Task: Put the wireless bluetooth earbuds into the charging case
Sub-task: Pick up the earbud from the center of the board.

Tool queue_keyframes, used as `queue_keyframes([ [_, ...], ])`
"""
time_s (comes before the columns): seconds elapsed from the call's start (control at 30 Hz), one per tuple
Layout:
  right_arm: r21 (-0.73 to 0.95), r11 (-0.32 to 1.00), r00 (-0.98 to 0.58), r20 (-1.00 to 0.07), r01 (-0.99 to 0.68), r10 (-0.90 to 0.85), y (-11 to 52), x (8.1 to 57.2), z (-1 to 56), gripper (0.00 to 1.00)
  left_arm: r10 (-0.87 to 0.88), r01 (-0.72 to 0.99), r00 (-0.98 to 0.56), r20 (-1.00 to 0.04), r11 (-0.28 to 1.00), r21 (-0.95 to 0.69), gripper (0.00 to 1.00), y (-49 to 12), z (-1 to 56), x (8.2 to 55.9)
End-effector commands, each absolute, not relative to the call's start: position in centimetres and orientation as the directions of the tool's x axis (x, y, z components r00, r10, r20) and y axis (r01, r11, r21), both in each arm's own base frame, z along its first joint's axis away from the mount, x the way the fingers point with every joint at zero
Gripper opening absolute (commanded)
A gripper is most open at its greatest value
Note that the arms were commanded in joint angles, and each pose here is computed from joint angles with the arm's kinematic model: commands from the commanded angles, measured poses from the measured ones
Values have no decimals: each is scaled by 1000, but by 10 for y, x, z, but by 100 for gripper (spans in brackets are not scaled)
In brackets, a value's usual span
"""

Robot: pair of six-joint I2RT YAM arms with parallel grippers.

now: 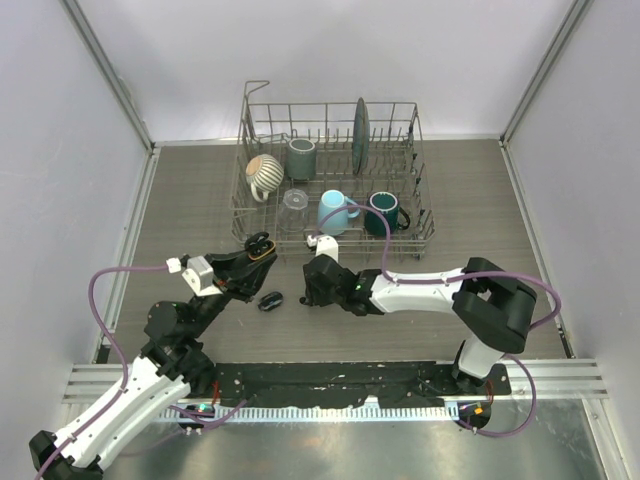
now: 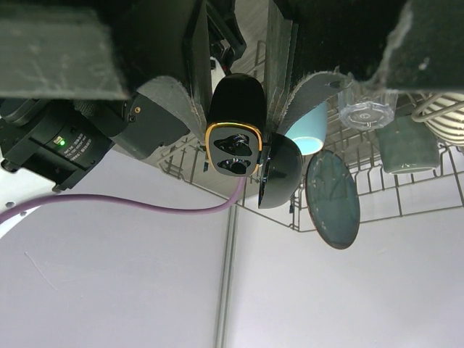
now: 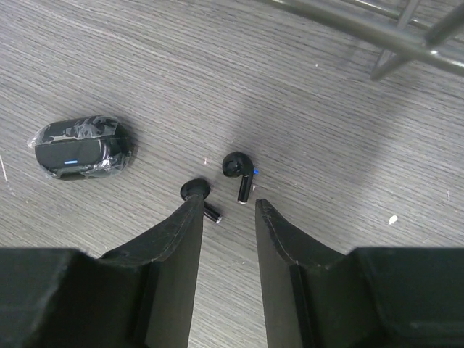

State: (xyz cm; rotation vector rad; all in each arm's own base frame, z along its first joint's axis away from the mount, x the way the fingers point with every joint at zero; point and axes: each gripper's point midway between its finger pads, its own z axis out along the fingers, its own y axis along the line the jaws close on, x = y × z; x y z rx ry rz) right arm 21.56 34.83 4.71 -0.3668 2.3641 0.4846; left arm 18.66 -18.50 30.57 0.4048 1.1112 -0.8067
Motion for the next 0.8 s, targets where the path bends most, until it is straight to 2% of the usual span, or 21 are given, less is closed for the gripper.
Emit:
queue_keyframes([
  [0.0,262,884,-668,-741,-387,-72,365,231,63,40,-394,747,256,-883,661,-78,0,-180,329,182],
  [0.77,189,910,-675,-728,-369,-122,360,235,31,34,-388,745,251,-887,663,-79,0,-180,327,183],
])
